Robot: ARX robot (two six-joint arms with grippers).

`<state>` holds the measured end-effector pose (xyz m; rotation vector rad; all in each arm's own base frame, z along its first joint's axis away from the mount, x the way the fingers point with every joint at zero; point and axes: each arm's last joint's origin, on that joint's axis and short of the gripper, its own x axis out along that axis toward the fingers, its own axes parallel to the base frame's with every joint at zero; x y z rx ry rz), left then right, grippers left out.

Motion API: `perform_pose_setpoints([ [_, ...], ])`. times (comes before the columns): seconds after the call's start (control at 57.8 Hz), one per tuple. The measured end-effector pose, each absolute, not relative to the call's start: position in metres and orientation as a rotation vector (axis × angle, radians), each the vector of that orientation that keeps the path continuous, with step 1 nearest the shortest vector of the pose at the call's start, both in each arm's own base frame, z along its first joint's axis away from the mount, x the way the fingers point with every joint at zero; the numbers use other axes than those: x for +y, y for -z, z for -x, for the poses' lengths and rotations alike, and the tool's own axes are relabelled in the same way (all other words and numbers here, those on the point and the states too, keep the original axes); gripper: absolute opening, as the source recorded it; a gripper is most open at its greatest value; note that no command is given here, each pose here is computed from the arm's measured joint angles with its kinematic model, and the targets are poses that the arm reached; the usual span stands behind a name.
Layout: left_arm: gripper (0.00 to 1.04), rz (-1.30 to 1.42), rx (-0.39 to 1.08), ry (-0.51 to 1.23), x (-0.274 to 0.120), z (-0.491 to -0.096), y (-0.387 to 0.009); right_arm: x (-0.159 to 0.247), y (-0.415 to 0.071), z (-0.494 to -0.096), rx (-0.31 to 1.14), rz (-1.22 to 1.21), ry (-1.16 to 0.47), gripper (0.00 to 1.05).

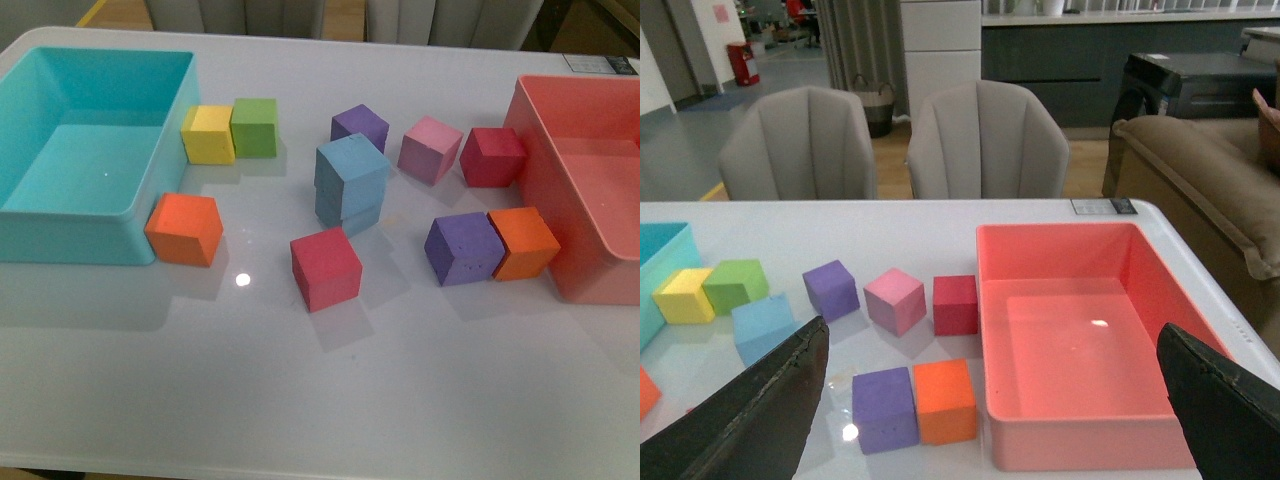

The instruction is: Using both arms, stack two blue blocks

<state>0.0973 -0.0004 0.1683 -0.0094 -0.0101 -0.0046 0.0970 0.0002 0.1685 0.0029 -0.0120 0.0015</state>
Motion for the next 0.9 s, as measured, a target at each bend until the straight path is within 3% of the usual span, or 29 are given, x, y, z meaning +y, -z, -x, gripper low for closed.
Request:
perform_pose_setpoints([
  [0.277,0.04,0.01,-0.011,0.005,-0.0004,-0.0972,-0.1684,0.0002,-0.1685,-0.097,-0.012,-0.003,-0.001,0.96],
  [0.537,0.52,0.01,-0.01,0.005,-0.0004,-0.0972,-0.1683,0.0002,-0.1685,-0.097,-0.012,-0.003,-0.001,0.96],
  [0.71,0.96,0.009,-0.011,0.005,-0.0004,-0.0971,-0.1685,0.0002,-0.1685,-0.097,-0.012,-0.003,-0.001,0.96],
  [0.9,0.96,0.007,-0.011,0.004,-0.0004,-0.0971,-0.1685,0.0002,-0.1685,-0.097,-0.012,-0.003,-0.001,0.96],
])
